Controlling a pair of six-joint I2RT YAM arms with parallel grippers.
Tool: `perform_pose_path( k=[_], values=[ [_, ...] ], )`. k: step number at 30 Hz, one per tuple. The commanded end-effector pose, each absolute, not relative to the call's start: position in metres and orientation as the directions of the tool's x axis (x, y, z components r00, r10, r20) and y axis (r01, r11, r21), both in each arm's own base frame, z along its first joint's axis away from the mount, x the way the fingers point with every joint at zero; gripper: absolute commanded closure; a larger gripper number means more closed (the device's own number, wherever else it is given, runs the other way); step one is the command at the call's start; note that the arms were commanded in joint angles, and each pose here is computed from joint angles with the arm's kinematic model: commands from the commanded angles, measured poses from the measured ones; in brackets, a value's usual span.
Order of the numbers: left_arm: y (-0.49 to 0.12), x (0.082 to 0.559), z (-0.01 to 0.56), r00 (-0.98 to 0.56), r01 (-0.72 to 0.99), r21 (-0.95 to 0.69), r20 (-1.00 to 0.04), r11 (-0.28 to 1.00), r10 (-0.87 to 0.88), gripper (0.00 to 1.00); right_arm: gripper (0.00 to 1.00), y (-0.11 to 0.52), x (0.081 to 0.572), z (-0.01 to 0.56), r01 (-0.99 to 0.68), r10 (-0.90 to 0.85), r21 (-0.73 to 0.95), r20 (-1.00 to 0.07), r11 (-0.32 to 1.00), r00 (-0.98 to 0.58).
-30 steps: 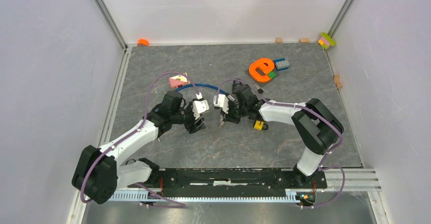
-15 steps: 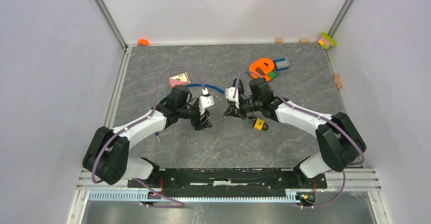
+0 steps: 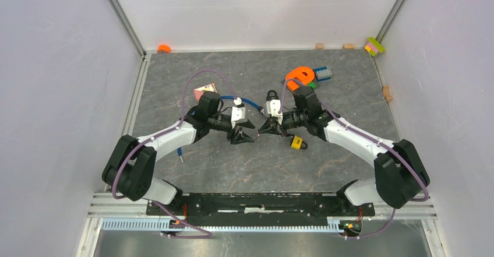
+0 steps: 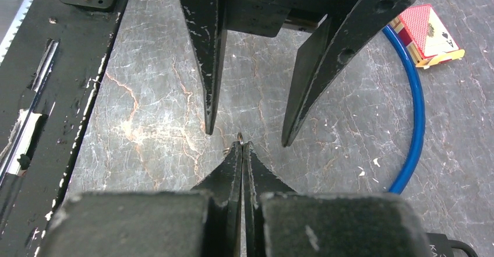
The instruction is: Unlock with the key
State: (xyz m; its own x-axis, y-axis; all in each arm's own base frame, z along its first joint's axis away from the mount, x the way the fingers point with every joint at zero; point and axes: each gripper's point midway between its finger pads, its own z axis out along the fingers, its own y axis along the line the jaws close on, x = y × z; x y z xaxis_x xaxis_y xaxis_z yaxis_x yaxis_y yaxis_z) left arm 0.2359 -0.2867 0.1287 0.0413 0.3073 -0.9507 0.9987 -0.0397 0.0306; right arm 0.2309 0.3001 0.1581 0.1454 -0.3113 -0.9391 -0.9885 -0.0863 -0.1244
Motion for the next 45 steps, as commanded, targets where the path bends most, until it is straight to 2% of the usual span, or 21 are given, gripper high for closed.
perform_pose_path(
  k=[1, 7, 15, 22, 25, 31, 33, 35, 41, 45],
  values=[
    [-0.302, 0.229, 0.143, 0.159, 0.981, 0.127, -0.961, -0.149, 0.226, 0.38, 1.0, 0.3, 0.225, 0.175, -0.981, -0.267, -0.156, -0.946, -0.116, 0.182],
    [-0.312, 0.226, 0.136, 0.172, 0.977, 0.137, -0.957, -0.161, 0.234, 0.48, 1.0, 0.299, 0.226, 0.177, -0.982, -0.263, -0.156, -0.948, -0.11, 0.18],
    [-0.314, 0.229, 0.132, 0.159, 0.98, 0.124, -0.958, -0.154, 0.238, 0.72, 1.0, 0.296, 0.226, 0.177, -0.983, -0.265, -0.154, -0.948, -0.099, 0.175],
    [-0.313, 0.231, 0.131, 0.16, 0.982, 0.127, -0.956, -0.142, 0.247, 0.8, 1.0, 0.294, 0.226, 0.177, -0.984, -0.266, -0.153, -0.948, -0.093, 0.173],
    [-0.315, 0.232, 0.131, 0.143, 0.984, 0.111, -0.958, -0.139, 0.247, 0.8, 1.0, 0.294, 0.226, 0.176, -0.984, -0.268, -0.15, -0.948, -0.094, 0.17],
    [-0.316, 0.233, 0.13, 0.129, 0.986, 0.098, -0.961, -0.132, 0.245, 0.62, 1.0, 0.293, 0.226, 0.177, -0.984, -0.267, -0.153, -0.948, -0.09, 0.172],
    [-0.317, 0.233, 0.129, 0.116, 0.988, 0.088, -0.963, -0.125, 0.242, 0.61, 1.0, 0.293, 0.227, 0.176, -0.985, -0.268, -0.151, -0.948, -0.088, 0.17],
    [-0.318, 0.234, 0.129, 0.11, 0.989, 0.083, -0.964, -0.119, 0.242, 0.61, 1.0, 0.293, 0.227, 0.176, -0.985, -0.269, -0.151, -0.948, -0.087, 0.169],
    [-0.32, 0.237, 0.13, 0.101, 0.991, 0.075, -0.966, -0.113, 0.24, 0.75, 1.0, 0.293, 0.226, 0.174, -0.985, -0.272, -0.148, -0.948, -0.085, 0.166],
    [-0.319, 0.237, 0.129, 0.098, 0.991, 0.072, -0.965, -0.111, 0.244, 0.79, 1.0, 0.292, 0.226, 0.173, -0.986, -0.275, -0.147, -0.947, -0.084, 0.164]
  ],
)
